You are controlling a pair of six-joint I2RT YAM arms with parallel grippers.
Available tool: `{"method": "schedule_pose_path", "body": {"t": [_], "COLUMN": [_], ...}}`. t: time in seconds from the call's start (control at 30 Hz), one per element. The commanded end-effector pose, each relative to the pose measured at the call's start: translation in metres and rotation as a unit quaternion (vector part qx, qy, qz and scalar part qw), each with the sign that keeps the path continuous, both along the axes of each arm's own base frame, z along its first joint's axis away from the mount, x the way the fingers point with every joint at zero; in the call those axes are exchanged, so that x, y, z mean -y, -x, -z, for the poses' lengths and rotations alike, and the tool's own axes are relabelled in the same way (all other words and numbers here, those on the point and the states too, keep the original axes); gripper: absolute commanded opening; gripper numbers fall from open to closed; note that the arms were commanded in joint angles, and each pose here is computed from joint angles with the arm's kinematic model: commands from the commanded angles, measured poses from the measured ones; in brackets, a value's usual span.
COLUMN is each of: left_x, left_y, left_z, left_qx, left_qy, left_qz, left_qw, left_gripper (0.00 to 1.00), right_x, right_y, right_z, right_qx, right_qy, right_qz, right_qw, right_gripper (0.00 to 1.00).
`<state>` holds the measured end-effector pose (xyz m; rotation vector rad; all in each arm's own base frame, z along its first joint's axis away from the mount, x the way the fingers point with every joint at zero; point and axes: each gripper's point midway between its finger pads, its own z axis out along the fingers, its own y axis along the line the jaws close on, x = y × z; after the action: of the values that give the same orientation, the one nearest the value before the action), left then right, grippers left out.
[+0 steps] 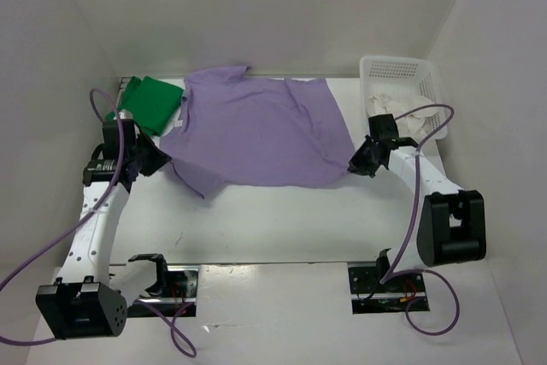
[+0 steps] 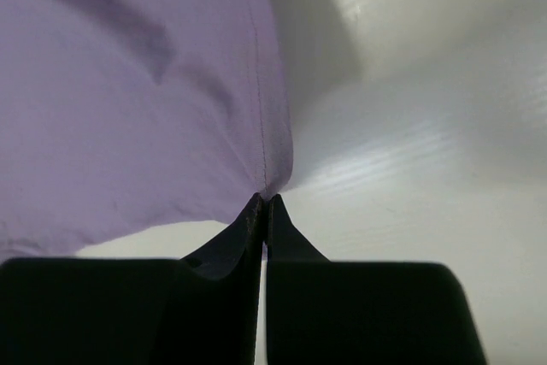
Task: Fold and stack the t-shirts
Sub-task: Flatten out the tshirt, then fold the flattened tshirt in 1/3 of the way
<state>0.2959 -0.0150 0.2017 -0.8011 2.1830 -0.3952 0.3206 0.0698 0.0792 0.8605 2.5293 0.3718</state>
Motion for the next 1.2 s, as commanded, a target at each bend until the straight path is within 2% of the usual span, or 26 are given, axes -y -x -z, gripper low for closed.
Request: {"method": "schedule_pose_path", "body": {"t": [0.0,0.23,0.33,0.47,0.6,0.67,0.8,0.93,1.17], "left_x": [0.002,0.009,0.002,-0.004,-0.005,-0.006,-0.004,-0.008,-0.009], "left_y": [0.017,0.056,0.068,0.068,0.056,0.041,0.004,-0.038,-0.087], "left_z": [0.016,0.039,0.036,0.026,0.016,0.008,-0.010,-0.006,-0.011], "left_qx": [-0.023,-0.102,-0.130,-0.143,-0.125,-0.098,-0.053,-0.044,-0.026], "left_qy": [-0.009,-0.001,-0.019,-0.031,-0.033,-0.033,-0.024,-0.028,-0.023], "left_qz": [0.014,0.035,0.024,0.013,0.012,0.008,0.012,0.015,0.022], "left_qw": [1.000,0.994,0.991,0.989,0.991,0.995,0.998,0.999,0.999], "left_gripper": [0.08,0.03,0.00,0.00,0.00,0.00,0.00,0.00,0.00], "right_x": [0.000,0.012,0.022,0.022,0.022,0.030,0.033,0.036,0.044], "right_y": [0.011,0.042,0.059,0.074,0.080,0.069,0.055,0.038,0.003], "right_z": [-0.015,-0.025,-0.034,-0.038,-0.033,-0.037,-0.023,-0.009,-0.008], "right_qx": [0.020,0.000,-0.009,-0.017,-0.029,-0.008,-0.017,-0.020,0.000], "right_qy": [-0.011,-0.016,-0.020,-0.025,-0.024,-0.026,-0.049,-0.050,-0.040], "right_qz": [0.012,0.035,0.054,0.055,0.056,0.070,0.070,0.081,0.098], "right_qw": [1.000,0.999,0.998,0.998,0.998,0.997,0.996,0.995,0.994], "right_gripper": [0.00,0.00,0.00,0.00,0.00,0.00,0.00,0.00,0.00]}}
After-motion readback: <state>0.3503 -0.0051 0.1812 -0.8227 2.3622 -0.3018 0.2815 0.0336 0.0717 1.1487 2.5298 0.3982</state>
